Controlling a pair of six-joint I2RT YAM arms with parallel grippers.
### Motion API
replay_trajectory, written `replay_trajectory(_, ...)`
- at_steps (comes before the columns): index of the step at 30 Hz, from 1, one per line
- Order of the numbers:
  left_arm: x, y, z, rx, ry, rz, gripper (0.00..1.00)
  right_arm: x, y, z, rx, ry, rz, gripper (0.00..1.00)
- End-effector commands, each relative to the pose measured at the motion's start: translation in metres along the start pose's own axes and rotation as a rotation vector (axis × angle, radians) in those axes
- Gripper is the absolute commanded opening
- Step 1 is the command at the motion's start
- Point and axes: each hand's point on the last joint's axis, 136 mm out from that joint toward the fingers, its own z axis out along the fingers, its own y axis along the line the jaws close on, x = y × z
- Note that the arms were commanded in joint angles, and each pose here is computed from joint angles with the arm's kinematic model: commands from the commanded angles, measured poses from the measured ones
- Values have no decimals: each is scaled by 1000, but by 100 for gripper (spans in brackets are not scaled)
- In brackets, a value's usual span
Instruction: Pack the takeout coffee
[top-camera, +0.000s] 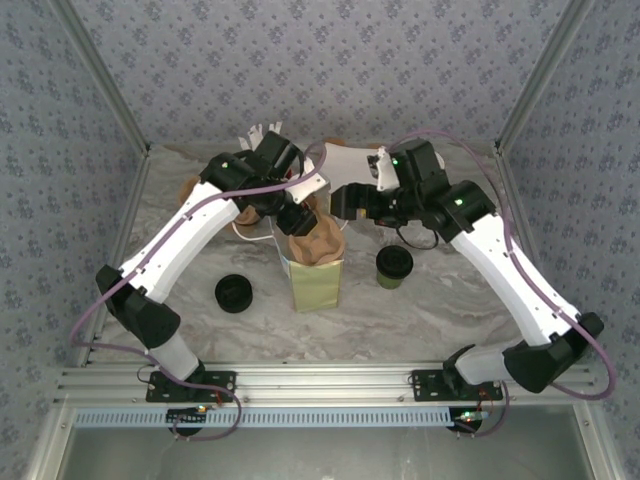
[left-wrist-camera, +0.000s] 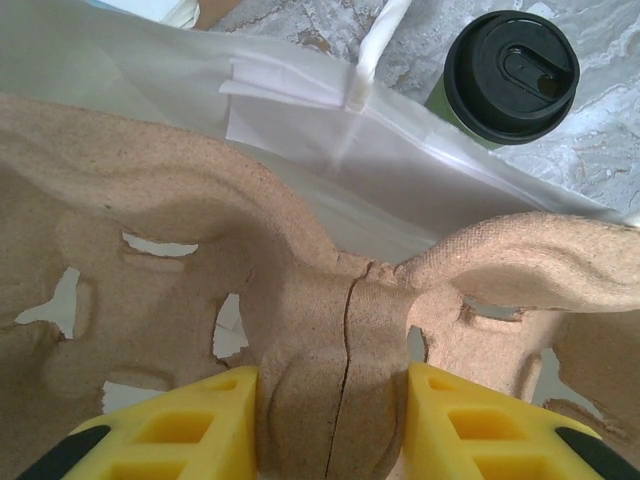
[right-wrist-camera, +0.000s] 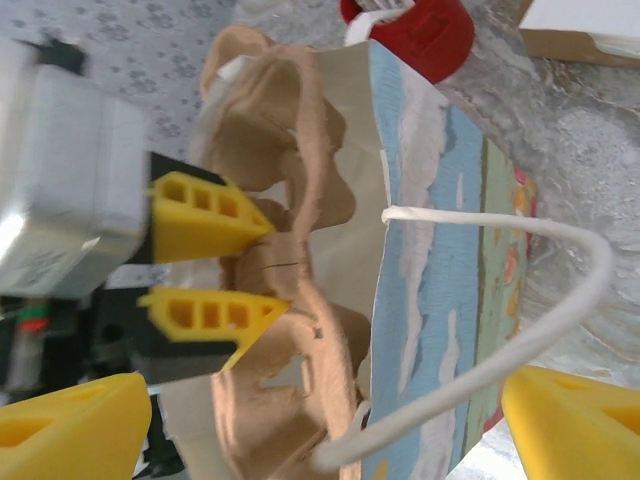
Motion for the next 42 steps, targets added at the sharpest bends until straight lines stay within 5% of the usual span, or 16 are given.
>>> replay_trajectory(1,3,-1,2,2,32,17,37,-4,-20,12,112,-11,36,92)
replay_trajectory(5,4,-2,2,8,34,35,37,-6,-30,26,106,-21,45,77)
replay_trajectory(7,4,-2,1,10,37,42,37,-8,-34,30,101,-26,78,52)
replay_trajectory(10,5,-5,-1,20,32,70,37,-13,-37,30,94,-39,78,30)
replay_trajectory(16,7,-8,-8,29,44,104,37,-21,-35,29,63,-46,45,11)
replay_trajectory(42,17,-10,2,41,98,151,38,-27,-20,38,-32,-4,17,9)
